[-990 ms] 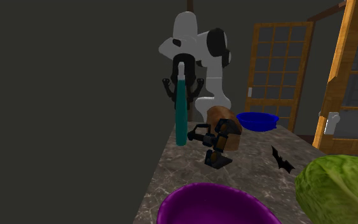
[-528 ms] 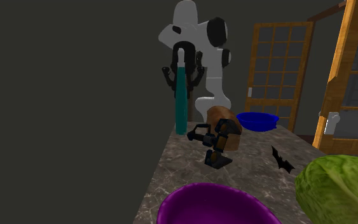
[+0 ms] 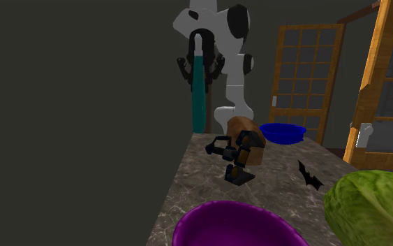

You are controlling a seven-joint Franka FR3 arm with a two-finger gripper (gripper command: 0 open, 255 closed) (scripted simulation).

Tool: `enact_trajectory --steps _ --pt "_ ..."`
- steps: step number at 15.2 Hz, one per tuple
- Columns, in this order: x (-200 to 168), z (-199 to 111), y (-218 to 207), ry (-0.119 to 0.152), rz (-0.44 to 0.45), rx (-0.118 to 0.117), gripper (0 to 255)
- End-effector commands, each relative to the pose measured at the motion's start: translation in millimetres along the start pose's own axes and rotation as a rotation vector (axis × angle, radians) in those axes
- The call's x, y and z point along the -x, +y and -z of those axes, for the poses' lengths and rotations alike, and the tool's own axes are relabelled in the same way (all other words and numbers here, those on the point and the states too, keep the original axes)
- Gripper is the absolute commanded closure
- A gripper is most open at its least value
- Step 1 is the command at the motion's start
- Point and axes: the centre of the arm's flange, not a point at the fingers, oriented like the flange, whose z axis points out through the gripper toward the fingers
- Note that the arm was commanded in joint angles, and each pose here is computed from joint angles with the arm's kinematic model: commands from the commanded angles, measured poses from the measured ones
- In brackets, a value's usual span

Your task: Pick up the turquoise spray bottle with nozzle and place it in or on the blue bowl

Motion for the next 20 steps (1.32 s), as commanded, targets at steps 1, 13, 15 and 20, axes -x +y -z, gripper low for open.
enact_trajectory --steps 1,13,15,20 --pt "-6 9 -1 0.000 0.000 0.000 255" --pt "80 57 -108 0.000 0.000 0.000 255" --pt "96 65 -127 0.000 0.000 0.000 255" --pt "135 86 -176 0.000 0.000 0.000 255"
